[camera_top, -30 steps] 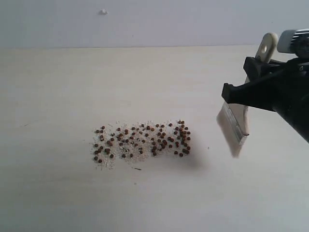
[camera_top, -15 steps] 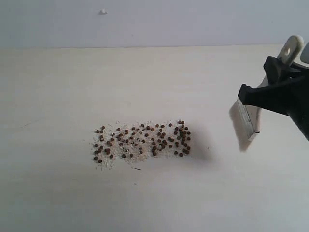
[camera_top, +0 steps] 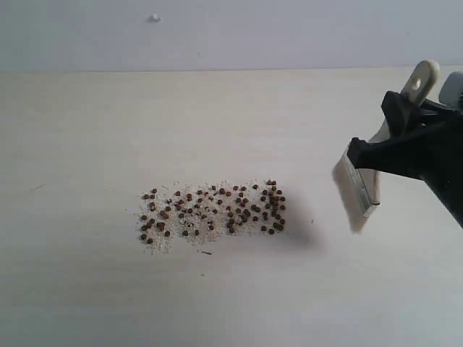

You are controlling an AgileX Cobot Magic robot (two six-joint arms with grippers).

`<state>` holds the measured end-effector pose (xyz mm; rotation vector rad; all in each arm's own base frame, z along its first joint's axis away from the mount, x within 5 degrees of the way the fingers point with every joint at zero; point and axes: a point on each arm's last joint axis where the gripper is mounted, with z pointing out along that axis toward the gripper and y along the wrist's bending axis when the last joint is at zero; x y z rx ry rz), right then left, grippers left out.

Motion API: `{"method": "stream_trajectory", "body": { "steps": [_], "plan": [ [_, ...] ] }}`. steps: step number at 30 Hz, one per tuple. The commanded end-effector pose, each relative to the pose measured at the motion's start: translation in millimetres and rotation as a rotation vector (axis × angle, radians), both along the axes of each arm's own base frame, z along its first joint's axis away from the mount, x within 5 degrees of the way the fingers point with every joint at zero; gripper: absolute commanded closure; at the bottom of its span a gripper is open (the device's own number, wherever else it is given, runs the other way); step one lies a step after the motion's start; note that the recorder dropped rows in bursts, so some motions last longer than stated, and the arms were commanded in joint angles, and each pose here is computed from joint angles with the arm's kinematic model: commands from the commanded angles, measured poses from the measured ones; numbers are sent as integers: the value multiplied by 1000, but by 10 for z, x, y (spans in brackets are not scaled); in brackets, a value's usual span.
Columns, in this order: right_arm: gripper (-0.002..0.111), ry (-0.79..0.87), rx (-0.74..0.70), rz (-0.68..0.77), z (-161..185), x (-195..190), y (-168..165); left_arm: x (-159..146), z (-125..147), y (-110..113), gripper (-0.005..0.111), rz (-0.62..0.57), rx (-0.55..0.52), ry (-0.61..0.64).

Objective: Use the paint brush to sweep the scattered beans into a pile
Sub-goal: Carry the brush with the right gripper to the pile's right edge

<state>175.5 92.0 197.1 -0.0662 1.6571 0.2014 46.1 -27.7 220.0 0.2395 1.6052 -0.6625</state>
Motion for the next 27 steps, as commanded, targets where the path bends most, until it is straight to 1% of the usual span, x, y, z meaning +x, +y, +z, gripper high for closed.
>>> {"method": "stream_trajectory", "body": {
  "steps": [1,7,11,14,20,25,27],
  "plan": [
    [108,1,-18,19,-35,12,23,-2,-8,0,107,1,-5,-7],
    [108,3,16,11,-26,11,16,-2,-8,0,107,1,-5,-7],
    [108,78,26,36,-90,-2,40,-2,-8,0,107,1,-5,-7],
    [108,90,24,49,-98,-4,54,-2,-8,0,107,1,-5,-7],
    [108,-12,49,-18,-10,13,-10,-2,-8,0,107,1,-5,-7],
    [108,-52,48,20,21,12,25,-2,-8,0,107,1,-5,-7],
    [108,-52,71,17,12,18,29,-2,-8,0,107,1,-5,-7]
  ]
}}
